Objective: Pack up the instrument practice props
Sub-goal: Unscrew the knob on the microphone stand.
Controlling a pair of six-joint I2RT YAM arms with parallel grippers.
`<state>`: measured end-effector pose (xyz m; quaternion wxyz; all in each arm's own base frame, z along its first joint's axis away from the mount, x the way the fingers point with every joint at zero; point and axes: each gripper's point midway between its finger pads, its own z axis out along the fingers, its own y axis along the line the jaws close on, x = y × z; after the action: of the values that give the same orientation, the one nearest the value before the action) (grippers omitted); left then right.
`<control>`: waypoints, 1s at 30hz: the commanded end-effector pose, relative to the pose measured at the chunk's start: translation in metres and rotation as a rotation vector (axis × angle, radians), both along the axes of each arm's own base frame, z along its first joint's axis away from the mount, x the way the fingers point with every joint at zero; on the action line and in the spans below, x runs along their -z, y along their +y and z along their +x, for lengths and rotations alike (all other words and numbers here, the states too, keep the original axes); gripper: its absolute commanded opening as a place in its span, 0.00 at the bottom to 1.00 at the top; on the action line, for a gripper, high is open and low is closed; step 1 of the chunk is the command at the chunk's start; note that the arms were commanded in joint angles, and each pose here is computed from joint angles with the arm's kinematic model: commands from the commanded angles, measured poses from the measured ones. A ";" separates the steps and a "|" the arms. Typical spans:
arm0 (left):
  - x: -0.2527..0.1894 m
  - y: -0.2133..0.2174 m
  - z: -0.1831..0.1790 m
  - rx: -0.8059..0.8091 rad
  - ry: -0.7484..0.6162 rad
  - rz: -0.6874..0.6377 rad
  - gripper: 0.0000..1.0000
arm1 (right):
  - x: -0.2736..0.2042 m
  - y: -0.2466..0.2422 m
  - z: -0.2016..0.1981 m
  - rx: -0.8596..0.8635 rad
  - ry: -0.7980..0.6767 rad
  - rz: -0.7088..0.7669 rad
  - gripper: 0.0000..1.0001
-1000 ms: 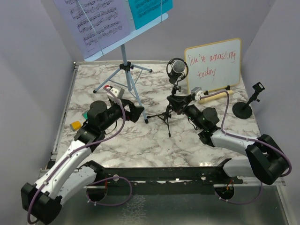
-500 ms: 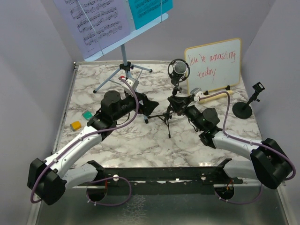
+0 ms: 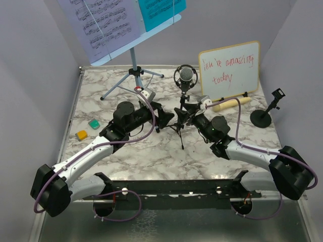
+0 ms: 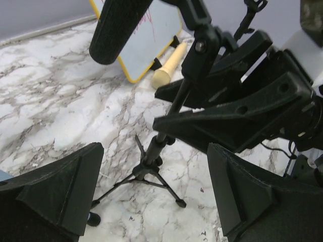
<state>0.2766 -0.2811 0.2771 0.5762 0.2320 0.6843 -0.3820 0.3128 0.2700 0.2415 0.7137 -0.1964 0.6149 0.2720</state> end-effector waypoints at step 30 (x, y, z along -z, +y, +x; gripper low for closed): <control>0.017 -0.054 0.021 -0.049 -0.052 0.055 0.85 | 0.047 -0.061 -0.033 -0.142 0.471 0.243 0.71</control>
<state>0.2836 -0.3306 0.2437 0.5623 0.2593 0.7007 -0.3543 0.2955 0.1969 0.1993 0.5915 -0.0600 0.7148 0.3683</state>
